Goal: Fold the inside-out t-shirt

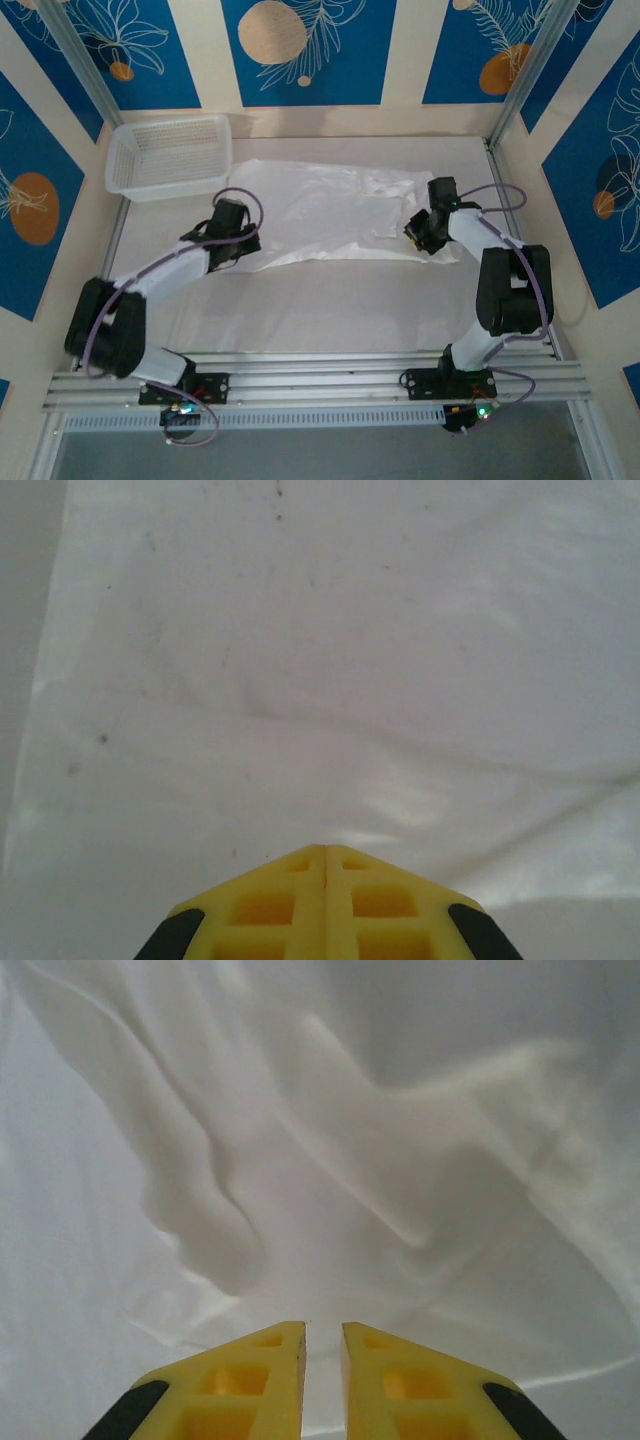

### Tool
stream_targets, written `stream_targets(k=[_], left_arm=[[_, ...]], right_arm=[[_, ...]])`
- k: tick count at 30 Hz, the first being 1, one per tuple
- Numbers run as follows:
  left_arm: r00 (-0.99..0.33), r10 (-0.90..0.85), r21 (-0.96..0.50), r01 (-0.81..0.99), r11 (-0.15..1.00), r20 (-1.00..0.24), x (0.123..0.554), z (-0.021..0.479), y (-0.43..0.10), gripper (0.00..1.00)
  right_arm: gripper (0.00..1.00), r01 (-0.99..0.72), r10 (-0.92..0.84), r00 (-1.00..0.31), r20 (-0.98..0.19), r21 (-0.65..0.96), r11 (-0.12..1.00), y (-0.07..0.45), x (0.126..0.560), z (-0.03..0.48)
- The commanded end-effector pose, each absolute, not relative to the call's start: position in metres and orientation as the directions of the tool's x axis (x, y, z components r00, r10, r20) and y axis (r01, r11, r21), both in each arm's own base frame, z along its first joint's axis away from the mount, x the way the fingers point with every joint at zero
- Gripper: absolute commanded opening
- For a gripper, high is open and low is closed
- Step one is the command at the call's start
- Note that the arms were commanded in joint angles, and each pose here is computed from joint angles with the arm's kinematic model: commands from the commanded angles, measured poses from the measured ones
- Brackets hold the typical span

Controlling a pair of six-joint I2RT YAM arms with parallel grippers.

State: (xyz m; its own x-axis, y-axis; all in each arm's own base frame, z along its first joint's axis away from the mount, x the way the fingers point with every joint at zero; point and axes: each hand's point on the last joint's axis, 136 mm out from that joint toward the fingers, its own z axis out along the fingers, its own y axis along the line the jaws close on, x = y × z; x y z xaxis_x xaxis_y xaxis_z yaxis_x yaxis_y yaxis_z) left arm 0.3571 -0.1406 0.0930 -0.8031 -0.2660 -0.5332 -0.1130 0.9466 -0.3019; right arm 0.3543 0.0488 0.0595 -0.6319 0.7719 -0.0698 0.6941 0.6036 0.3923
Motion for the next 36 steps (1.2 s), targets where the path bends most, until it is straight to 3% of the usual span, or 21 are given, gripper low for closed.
stream_targets(k=[1, 6, 12, 22, 25, 28, 31, 34, 36], left_arm=[[-0.826, -0.268, -0.147, -0.224, 0.963, -0.496, 0.355, 0.063, -0.116, 0.00], [-0.825, -0.282, -0.098, -0.269, 0.958, -0.490, 0.343, 0.036, -0.096, 0.00], [-0.816, -0.394, -0.035, -0.420, 0.907, -0.423, 0.331, 0.012, -0.054, 0.02], [-0.781, -0.440, -0.049, -0.469, 0.882, -0.444, 0.331, 0.017, -0.027, 0.03], [-0.790, -0.402, -0.182, -0.359, 0.915, -0.462, 0.341, 0.039, -0.052, 0.06], [-0.793, -0.353, -0.322, -0.210, 0.923, -0.496, 0.348, 0.075, -0.094, 0.13], [-0.784, -0.296, -0.307, -0.142, 0.941, -0.545, 0.354, 0.095, -0.123, 0.19], [-0.782, -0.311, -0.274, -0.187, 0.943, -0.540, 0.368, 0.084, -0.126, 0.08], [-0.795, -0.297, -0.239, -0.196, 0.951, -0.530, 0.378, 0.067, -0.127, 0.00]], right_arm=[[0.20, 0.706, 0.786, -0.609, -0.109, 0.376, 0.600, 0.035, 0.348, 0.057], [0.36, 0.743, 0.808, -0.569, -0.151, 0.327, 0.584, 0.001, 0.334, 0.052], [0.34, 0.810, 0.867, -0.497, -0.041, 0.337, 0.480, -0.022, 0.318, 0.031], [0.34, 0.820, 0.885, -0.462, -0.051, 0.355, 0.448, -0.049, 0.302, 0.040], [0.26, 0.769, 0.857, -0.510, -0.079, 0.403, 0.495, -0.042, 0.309, 0.061], [0.25, 0.664, 0.776, -0.604, -0.179, 0.425, 0.615, -0.009, 0.320, 0.090], [0.18, 0.579, 0.726, -0.656, -0.205, 0.480, 0.659, 0.034, 0.332, 0.103], [0.01, 0.566, 0.714, -0.677, -0.179, 0.493, 0.661, 0.063, 0.342, 0.090], [0.00, 0.552, 0.680, -0.713, -0.168, 0.464, 0.693, 0.076, 0.350, 0.075]])
